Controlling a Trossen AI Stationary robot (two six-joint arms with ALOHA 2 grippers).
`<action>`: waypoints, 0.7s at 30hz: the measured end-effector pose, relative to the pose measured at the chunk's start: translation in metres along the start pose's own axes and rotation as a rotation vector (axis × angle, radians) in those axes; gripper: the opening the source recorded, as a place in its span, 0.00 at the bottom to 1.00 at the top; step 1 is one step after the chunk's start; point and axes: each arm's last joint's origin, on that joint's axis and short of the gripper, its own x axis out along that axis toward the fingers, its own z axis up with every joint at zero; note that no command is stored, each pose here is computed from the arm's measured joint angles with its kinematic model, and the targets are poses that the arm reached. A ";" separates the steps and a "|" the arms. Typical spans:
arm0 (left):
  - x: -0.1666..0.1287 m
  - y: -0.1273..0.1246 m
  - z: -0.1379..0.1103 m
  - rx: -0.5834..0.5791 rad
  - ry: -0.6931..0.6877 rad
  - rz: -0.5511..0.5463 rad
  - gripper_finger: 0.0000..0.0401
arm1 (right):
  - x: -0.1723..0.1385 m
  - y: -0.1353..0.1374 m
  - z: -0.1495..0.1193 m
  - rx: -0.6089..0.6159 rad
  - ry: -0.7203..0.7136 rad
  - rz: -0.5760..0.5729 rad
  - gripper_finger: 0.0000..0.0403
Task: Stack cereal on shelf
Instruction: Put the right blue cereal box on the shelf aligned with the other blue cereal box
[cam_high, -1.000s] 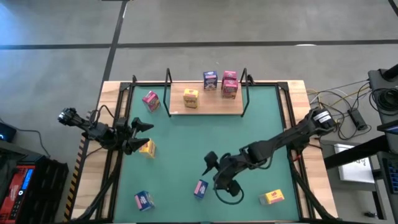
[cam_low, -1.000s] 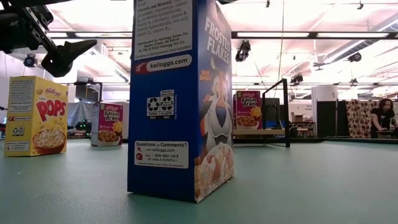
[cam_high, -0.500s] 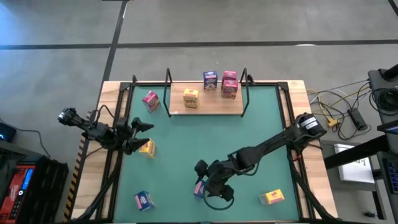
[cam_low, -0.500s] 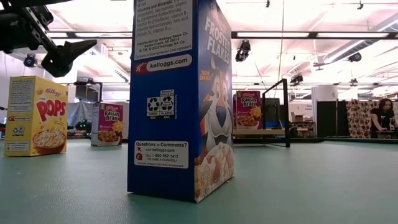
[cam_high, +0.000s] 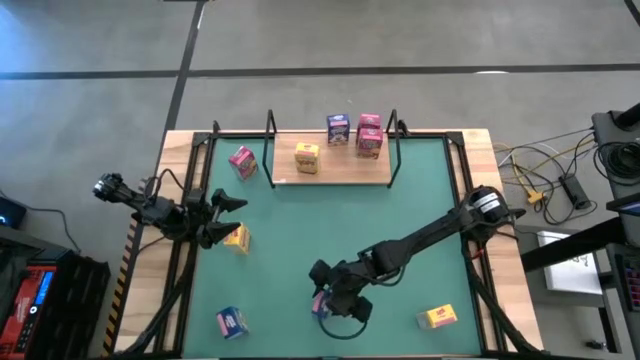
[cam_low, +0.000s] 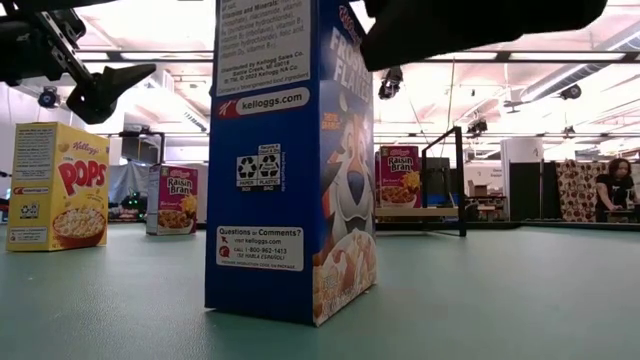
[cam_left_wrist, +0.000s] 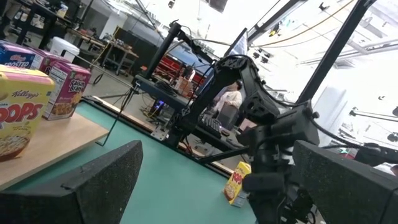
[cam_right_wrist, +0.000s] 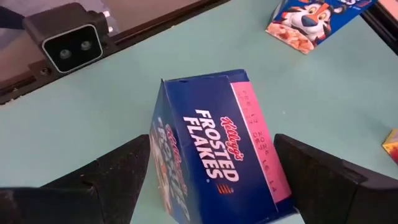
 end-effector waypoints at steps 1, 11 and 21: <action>0.000 0.000 0.000 0.000 0.000 0.000 0.99 | 0.001 0.000 -0.001 0.001 0.003 0.001 0.82; 0.000 0.000 0.000 0.000 0.001 0.000 0.99 | 0.010 0.000 -0.008 0.030 0.028 0.010 0.82; 0.000 0.000 0.000 0.000 0.000 0.000 0.99 | 0.010 -0.001 -0.009 0.060 0.032 0.004 0.75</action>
